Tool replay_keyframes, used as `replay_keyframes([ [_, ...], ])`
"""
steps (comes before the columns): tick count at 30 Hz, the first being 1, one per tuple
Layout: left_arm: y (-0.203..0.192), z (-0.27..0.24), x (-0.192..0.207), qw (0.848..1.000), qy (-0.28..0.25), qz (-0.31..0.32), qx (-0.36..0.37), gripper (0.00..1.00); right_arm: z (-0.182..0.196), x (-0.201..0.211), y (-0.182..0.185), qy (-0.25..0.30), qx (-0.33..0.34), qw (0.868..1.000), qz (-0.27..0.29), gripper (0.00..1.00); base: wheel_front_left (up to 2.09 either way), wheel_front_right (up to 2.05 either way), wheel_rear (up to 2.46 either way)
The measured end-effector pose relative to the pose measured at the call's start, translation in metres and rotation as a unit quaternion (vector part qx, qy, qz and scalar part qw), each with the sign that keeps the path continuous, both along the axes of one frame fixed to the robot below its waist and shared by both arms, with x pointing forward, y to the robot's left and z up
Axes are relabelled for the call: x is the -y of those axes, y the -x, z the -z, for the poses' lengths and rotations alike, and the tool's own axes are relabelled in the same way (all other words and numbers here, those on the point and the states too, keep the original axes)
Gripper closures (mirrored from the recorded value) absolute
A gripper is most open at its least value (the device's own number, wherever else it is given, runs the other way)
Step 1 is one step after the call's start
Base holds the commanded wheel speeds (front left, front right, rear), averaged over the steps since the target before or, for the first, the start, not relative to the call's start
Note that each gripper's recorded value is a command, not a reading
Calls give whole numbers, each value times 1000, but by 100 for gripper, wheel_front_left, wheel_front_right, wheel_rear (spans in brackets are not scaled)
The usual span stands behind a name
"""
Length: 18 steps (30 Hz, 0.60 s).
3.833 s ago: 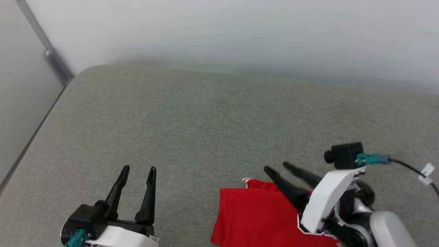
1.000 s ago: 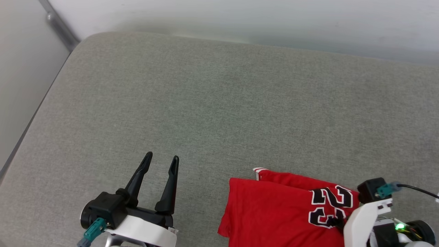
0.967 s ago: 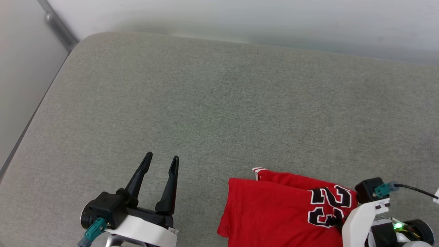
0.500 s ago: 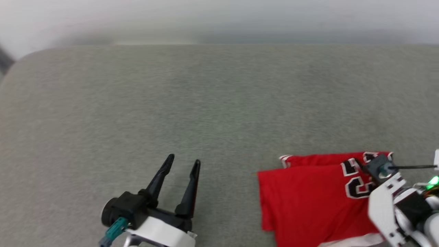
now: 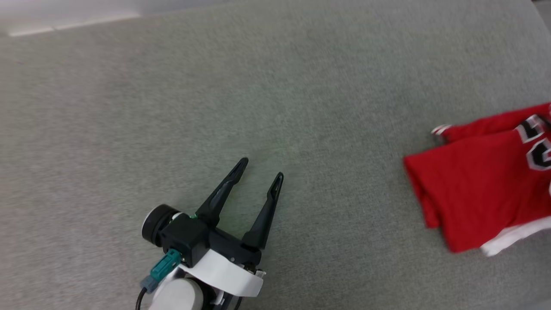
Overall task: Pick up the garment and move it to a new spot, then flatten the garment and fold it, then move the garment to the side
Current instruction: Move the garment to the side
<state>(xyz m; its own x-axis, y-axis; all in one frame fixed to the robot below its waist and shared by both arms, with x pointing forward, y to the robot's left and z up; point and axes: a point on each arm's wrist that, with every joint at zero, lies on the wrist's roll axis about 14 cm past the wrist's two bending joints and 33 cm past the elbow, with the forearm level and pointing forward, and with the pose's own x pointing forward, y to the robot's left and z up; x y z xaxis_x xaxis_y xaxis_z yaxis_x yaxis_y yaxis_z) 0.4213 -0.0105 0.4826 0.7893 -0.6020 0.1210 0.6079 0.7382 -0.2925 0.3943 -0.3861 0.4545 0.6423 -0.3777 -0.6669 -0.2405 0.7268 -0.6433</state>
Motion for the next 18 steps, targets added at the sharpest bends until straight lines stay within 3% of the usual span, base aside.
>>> replay_keyframes([
  [12, -25, 38, 19, 999, 14, 40, -18, 0, 4, 120, 6, 78, 7, 988, 131, 100, 0, 0, 0],
  [18, -31, 53, 10, 999, 6, 32, -28, 0, 20, 138, 1, 72, 18, 984, 164, 100, 0, 0, 0],
])
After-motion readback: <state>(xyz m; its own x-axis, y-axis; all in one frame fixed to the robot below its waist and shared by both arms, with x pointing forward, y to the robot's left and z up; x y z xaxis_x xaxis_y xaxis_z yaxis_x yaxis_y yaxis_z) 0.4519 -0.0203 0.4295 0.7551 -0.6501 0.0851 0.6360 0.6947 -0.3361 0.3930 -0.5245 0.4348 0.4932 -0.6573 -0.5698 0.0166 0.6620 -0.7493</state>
